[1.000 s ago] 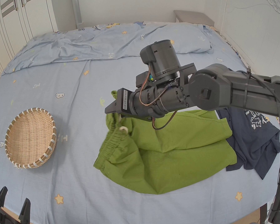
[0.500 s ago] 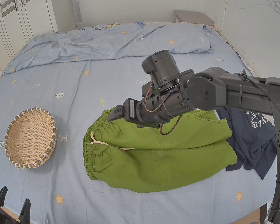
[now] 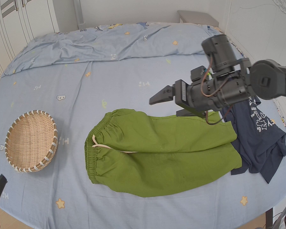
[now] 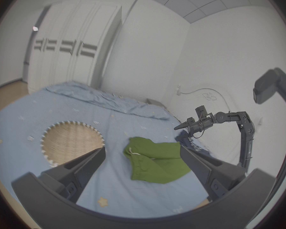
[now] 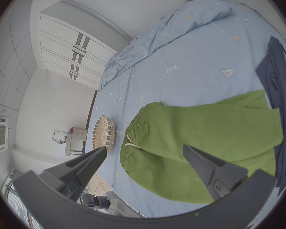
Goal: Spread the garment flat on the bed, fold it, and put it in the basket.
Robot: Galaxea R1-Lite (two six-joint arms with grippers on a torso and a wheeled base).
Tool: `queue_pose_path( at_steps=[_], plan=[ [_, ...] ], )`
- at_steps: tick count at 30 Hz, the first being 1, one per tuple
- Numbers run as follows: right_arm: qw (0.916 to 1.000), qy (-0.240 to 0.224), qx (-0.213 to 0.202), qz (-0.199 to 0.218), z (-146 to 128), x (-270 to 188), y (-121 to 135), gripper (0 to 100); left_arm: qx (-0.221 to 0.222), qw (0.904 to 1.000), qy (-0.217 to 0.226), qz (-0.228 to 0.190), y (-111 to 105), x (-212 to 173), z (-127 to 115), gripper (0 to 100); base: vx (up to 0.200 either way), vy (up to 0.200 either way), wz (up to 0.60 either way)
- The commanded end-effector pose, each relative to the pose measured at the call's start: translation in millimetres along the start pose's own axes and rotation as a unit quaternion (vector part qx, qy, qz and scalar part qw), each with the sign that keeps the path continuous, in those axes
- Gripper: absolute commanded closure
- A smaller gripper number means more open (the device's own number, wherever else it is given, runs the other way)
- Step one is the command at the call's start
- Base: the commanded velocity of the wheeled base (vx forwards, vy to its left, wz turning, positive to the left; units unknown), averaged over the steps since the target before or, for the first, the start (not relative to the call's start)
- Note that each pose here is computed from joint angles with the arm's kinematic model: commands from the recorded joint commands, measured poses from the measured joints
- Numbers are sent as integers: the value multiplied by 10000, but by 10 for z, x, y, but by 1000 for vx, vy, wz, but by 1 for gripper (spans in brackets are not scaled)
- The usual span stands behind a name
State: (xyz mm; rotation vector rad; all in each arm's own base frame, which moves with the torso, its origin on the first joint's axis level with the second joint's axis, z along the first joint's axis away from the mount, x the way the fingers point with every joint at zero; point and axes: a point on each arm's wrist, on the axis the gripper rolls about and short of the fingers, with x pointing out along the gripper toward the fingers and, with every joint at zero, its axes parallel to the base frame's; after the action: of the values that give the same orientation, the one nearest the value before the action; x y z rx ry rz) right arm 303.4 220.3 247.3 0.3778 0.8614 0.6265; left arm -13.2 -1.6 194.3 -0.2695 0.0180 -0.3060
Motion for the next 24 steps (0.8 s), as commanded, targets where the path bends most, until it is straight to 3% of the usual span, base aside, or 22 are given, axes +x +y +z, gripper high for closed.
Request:
queue_pose_path(
  at_steps=[1, 2, 3, 4, 7, 10, 11, 12, 15, 24],
  plan=[
    [9944, -1027, 255, 88, -522, -1340, -453, 0, -1433, 9418, 2884, -963, 54, 1207, -289, 0, 0, 0, 0],
    [9920, -1225, 292, 63, -630, -1460, -548, 0, -1449, 9304, 3102, -1309, 102, 1367, -480, 0, 0, 0, 0],
    [9917, -1247, 297, 62, -633, -1468, -557, 0, -1440, 9297, 3112, -1341, 107, 1379, -495, 0, 0, 0, 0],
    [9887, -1457, 363, -12, -703, -1546, -669, 0, -1259, 9224, 3314, -1536, 206, 1555, -716, 0, 0, 0, 0],
    [9854, -1646, 435, -81, -776, -1617, -775, 0, -699, 9205, 3516, -1551, 442, 1790, -1019, 0, 0, 0, 0],
    [9824, -1795, 498, -117, -803, -1666, -855, 0, 303, 9176, 3680, -1471, 833, 2067, -1350, 0, 0, 0, 0],
    [9823, -1807, 480, -95, -801, -1673, -853, 0, 430, 9174, 3660, -1500, 871, 2115, -1380, 0, 0, 0, 0],
    [9824, -1800, 487, -85, -809, -1669, -874, 0, 496, 9172, 3667, -1474, 970, 2214, -1490, 0, 0, 0, 0],
    [9834, -1744, 498, -72, -819, -1645, -883, 0, 252, 9251, 3483, -1490, 966, 2250, -1478, 0, 0, 0, 0],
    [9855, -1591, 572, -119, -810, -1549, -934, 0, 177, 9221, 3519, -1602, 972, 2288, -1529, 0, 0, 0, 0]
  ],
)
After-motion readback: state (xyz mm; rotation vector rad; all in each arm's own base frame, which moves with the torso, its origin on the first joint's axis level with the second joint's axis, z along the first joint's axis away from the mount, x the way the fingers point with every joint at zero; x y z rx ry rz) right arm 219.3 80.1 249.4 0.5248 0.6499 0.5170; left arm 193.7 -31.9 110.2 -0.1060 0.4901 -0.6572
